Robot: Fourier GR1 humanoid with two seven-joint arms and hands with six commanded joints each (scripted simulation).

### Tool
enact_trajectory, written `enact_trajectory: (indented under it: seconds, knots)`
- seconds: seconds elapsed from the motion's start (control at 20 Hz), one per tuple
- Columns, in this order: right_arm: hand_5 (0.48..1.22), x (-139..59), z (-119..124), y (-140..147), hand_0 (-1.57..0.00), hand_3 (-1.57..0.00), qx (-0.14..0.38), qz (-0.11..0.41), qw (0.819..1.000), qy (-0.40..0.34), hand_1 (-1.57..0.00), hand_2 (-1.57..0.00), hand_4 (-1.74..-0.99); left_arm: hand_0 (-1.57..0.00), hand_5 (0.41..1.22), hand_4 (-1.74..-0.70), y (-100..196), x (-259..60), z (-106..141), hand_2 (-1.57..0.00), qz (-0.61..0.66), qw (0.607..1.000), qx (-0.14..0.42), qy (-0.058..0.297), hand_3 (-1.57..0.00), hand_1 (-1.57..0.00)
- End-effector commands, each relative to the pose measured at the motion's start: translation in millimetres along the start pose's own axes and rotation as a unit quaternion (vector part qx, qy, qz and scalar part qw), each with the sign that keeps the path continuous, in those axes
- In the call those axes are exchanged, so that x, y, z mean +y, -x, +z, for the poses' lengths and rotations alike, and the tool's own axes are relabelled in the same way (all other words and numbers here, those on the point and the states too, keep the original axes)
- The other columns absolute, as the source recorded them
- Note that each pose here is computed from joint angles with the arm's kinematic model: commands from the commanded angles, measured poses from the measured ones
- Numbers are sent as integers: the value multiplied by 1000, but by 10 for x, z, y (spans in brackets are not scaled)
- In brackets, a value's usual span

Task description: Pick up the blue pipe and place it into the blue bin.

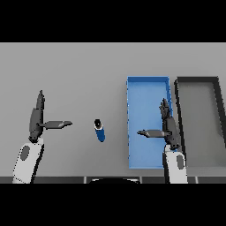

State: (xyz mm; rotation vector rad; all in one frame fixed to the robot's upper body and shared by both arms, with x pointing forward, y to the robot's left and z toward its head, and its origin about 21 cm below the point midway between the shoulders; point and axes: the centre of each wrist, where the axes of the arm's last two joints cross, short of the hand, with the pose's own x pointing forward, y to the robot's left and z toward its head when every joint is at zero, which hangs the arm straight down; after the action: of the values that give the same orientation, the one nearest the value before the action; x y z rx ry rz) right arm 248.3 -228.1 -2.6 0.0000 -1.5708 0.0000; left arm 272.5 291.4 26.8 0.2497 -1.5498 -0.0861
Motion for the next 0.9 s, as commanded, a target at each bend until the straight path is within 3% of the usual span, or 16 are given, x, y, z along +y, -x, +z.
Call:
enact_trajectory:
  seconds: [0.0,0.25,0.3,0.4,0.5,0.7,0.85]
  knots:
    - [598,-8,-2,-1,1,1,0,0,1000,1,1,1,-1254,1,605,-1186,-2,-8,-1,1,0,1000,-2,0,1,1]
    - [598,-53,-17,13,1,1,6,1,1000,1,1,1,-1254,1,605,-1186,-9,-67,-2,1,0,1000,-4,1,1,1]
    - [598,-169,88,10,1,1,-10,59,998,-23,1,1,-1254,1,605,-1186,43,82,58,1,-20,997,-12,67,1,1]
    - [597,-256,261,2,1,1,-27,116,992,-51,1,1,-1251,1,604,-1190,99,295,80,1,-35,991,-11,129,1,1]
    - [596,-234,253,-78,1,1,-24,143,988,-54,1,1,-1244,1,603,-1188,67,284,48,1,-38,987,-16,156,1,1]
    - [593,-246,280,-103,1,1,-14,147,987,-65,1,1,-1226,1,605,-1162,37,334,158,1,-61,977,-33,202,1,1]
    - [601,-222,281,-73,1,1,-23,149,986,-75,1,1,-1228,1,584,-1181,3,258,263,1,-60,958,-17,278,1,1]
